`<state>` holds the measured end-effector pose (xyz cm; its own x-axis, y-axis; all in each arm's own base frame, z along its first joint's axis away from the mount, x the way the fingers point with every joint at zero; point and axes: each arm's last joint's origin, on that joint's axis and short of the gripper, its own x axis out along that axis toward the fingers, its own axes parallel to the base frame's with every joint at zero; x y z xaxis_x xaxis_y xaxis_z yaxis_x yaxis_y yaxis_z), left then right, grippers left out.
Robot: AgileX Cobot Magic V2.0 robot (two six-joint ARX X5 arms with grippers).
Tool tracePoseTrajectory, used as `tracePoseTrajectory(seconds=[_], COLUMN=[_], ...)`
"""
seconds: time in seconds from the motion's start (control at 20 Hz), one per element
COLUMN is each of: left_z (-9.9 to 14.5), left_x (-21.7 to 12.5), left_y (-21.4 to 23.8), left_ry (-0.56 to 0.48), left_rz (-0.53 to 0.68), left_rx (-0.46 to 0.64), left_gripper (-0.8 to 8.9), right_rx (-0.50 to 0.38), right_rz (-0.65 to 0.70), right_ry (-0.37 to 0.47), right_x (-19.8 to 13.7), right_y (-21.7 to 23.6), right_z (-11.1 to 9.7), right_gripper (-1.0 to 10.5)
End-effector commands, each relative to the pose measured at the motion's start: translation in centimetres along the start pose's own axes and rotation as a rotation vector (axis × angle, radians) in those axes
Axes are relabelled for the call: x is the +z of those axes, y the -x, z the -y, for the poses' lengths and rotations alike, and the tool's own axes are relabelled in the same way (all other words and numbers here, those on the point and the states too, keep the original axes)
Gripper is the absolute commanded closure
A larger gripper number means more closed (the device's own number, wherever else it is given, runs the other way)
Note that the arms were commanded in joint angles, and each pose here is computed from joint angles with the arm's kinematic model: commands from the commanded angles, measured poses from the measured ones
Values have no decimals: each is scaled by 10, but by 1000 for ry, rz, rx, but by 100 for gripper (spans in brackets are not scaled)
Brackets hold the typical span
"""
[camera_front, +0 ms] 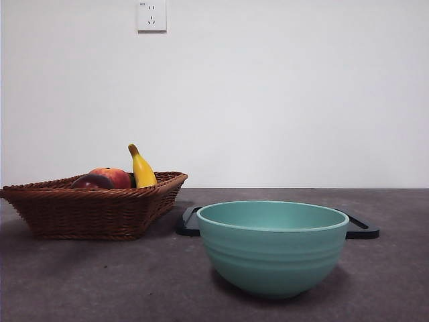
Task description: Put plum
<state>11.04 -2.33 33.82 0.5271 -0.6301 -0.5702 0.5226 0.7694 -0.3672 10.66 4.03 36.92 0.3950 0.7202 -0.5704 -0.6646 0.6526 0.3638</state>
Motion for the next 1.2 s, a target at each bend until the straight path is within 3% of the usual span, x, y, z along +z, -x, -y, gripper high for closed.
tracePoseTrajectory(seconds=[0.05, 0.3, 0.75, 1.2], left_z=[-2, -14, -39, -78], left_x=[11, 39, 111, 101], left_y=[0, -23, -104, -198], left_ry=[0, 5, -36, -61], left_rz=[39, 73, -105, -353], left_rx=[43, 103, 283, 390], left_gripper=[343, 345, 349, 349], right_rx=[1, 1, 0, -1], right_rz=[14, 14, 19, 18], right_ry=[11, 3, 0, -4], right_x=[4, 4, 5, 5], right_y=[2, 2, 2, 2], right_z=[-1, -1, -1, -1], right_gripper=[485, 485, 485, 485])
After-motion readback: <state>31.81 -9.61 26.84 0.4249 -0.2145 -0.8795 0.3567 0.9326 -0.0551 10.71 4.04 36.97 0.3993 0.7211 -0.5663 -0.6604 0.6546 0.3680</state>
